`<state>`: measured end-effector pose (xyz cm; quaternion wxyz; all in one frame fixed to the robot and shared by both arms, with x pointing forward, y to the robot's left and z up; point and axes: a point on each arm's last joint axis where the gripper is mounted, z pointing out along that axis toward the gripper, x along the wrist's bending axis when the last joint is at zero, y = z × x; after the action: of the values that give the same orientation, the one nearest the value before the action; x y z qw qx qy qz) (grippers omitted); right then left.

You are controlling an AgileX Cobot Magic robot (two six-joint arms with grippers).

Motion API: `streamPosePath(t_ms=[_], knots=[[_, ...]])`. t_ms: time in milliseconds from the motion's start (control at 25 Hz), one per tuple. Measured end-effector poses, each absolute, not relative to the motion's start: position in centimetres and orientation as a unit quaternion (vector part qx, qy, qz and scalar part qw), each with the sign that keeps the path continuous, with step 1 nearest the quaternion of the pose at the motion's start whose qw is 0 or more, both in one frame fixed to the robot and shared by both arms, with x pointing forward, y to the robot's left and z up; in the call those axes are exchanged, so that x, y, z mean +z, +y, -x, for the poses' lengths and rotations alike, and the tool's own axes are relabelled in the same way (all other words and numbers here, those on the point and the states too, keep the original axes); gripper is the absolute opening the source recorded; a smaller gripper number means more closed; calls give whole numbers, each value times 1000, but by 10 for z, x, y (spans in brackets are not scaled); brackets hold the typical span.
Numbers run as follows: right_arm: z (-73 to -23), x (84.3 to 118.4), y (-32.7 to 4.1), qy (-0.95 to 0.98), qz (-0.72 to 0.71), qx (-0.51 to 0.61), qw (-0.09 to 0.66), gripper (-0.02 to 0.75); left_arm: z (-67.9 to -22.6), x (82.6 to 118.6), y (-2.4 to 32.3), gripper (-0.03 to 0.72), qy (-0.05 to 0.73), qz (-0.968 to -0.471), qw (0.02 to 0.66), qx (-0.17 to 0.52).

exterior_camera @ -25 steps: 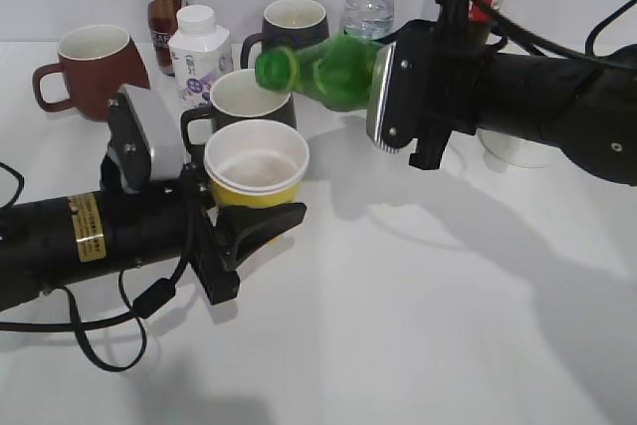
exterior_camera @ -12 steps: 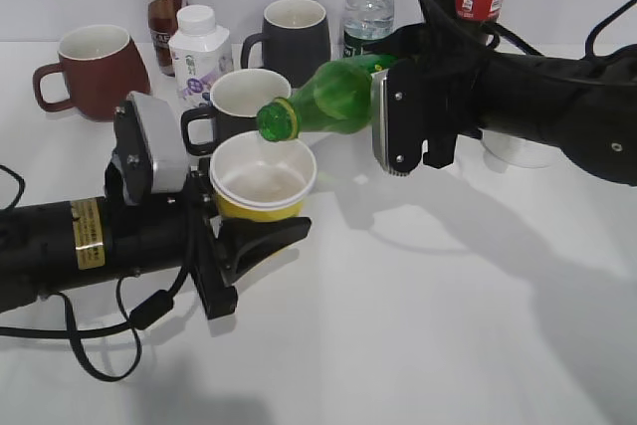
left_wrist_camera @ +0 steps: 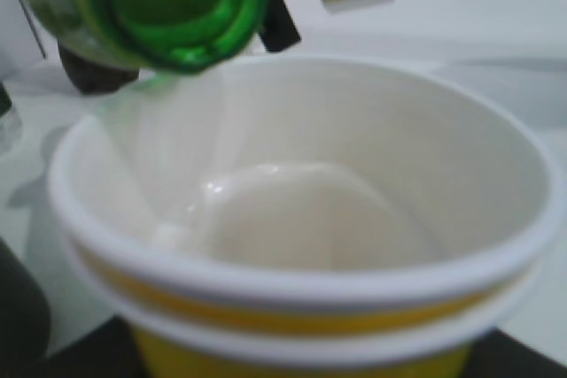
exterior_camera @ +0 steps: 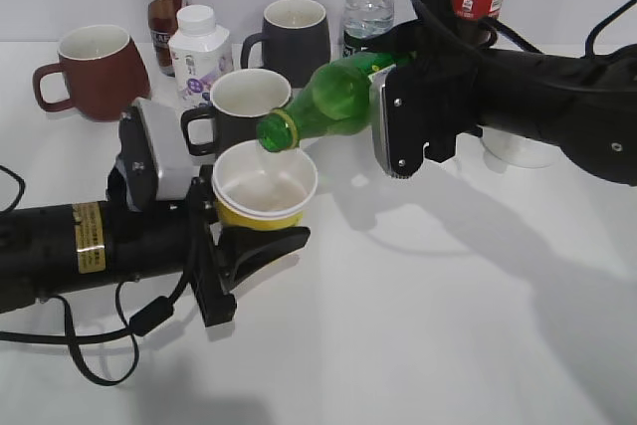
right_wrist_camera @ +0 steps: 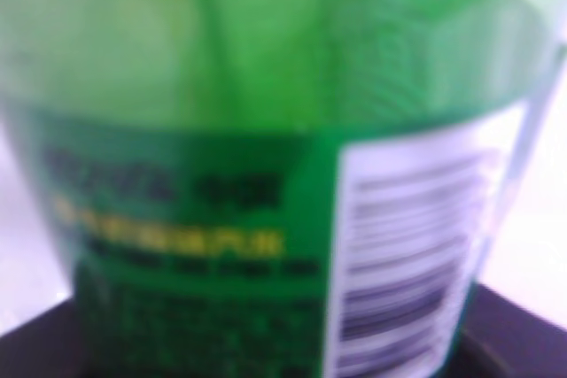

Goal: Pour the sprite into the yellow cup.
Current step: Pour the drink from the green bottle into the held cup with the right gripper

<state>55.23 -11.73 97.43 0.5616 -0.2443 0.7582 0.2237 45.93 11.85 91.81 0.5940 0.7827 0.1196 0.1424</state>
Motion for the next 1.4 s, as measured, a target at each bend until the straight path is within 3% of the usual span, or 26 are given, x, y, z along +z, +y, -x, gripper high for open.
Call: streamPosePath(t_ms=[1400], knots=[[-553, 975, -118, 744, 279, 195, 575, 428, -456, 911, 119, 382, 100, -809, 563, 133]])
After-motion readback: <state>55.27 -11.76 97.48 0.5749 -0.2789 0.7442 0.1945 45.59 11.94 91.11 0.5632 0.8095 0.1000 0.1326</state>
